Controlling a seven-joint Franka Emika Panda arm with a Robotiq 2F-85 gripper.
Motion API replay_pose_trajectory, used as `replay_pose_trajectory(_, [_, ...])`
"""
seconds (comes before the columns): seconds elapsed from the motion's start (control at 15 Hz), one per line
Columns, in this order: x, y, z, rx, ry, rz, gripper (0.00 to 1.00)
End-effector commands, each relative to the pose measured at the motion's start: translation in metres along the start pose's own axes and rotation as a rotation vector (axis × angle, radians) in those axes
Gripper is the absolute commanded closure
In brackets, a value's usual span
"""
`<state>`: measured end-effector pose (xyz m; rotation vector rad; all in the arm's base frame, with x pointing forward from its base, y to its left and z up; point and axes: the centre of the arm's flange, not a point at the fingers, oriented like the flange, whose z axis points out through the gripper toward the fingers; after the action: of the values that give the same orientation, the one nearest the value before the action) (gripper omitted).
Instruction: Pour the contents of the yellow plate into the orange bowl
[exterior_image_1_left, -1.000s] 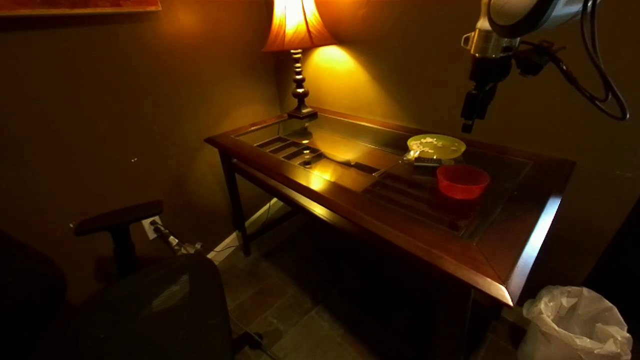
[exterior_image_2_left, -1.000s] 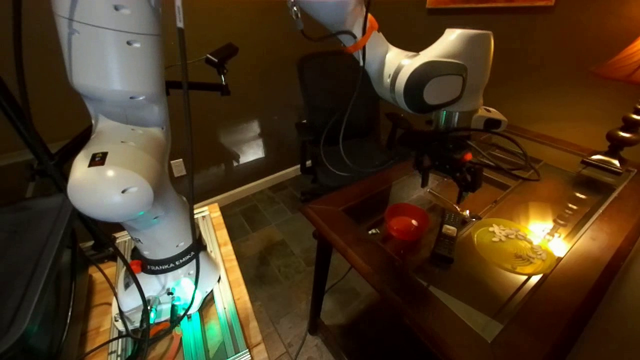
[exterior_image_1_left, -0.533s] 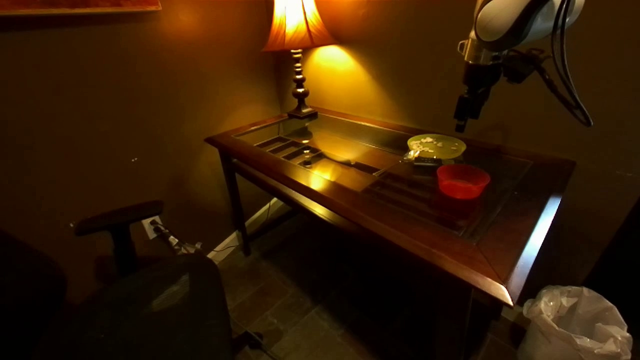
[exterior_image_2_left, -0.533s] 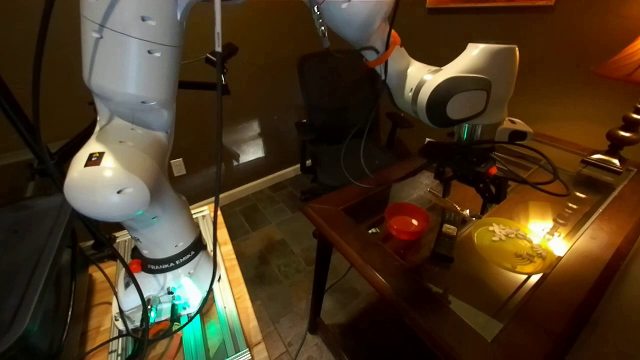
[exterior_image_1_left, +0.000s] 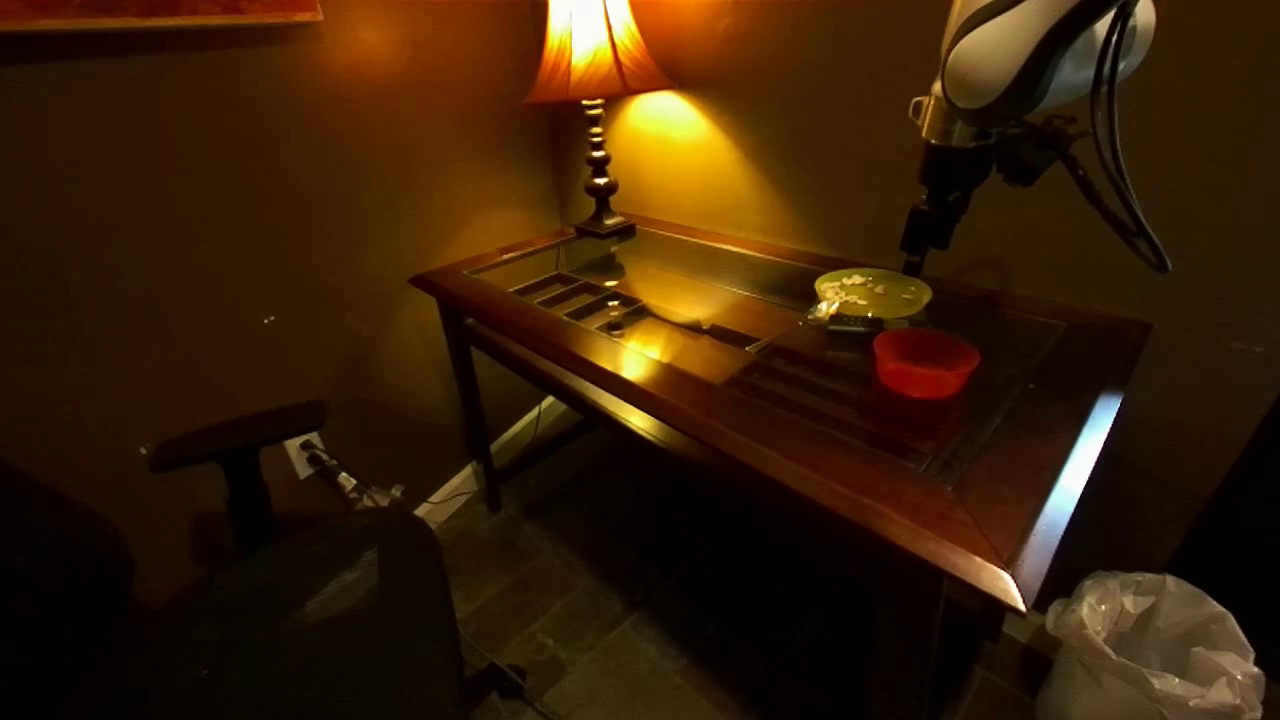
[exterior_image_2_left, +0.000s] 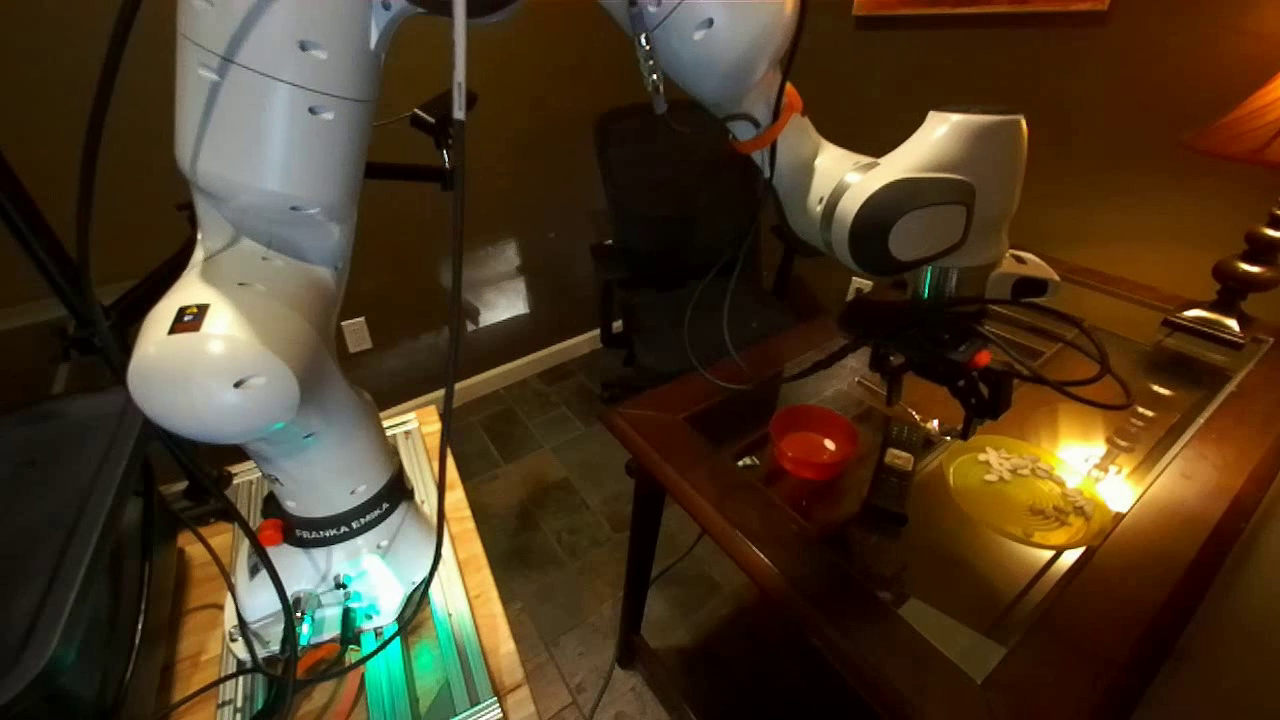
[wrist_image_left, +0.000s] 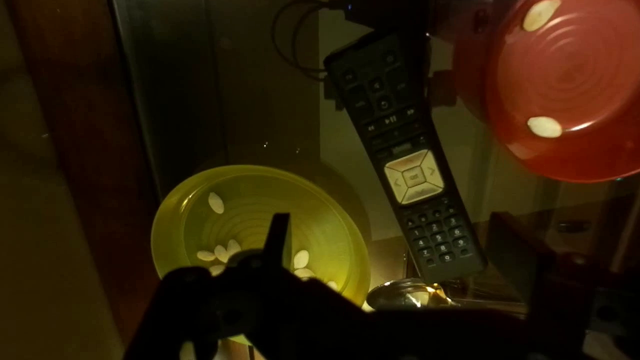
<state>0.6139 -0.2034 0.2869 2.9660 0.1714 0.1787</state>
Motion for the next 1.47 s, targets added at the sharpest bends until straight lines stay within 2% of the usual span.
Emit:
replay_pose_trajectory(0.0, [0.015, -0.001, 0.031, -0.052, 0.054, -0.023, 0.0])
replay_pose_trajectory(0.2, [0.02, -0.005, 0.051, -0.097, 0.096, -0.062, 0.0])
replay_pose_trajectory(0.67, [0.035, -0.003, 0.071, -0.137, 0.143, -0.112, 0.01])
replay_pose_trajectory(0.8, [0.038, -0.001, 0.076, -0.14, 0.141, -0.116, 0.16])
replay_pose_trajectory(0.87, [0.038, -0.001, 0.079, -0.14, 0.137, -0.117, 0.28])
replay_pose_trajectory(0.93, [0.039, -0.002, 0.081, -0.144, 0.143, -0.116, 0.32])
replay_pose_trajectory(1.13, [0.043, -0.004, 0.088, -0.152, 0.149, -0.126, 0.42])
replay_pose_trajectory(1.2, [0.043, -0.005, 0.09, -0.151, 0.155, -0.127, 0.38])
replay_pose_trajectory(1.4, [0.044, -0.009, 0.096, -0.142, 0.152, -0.132, 0.41])
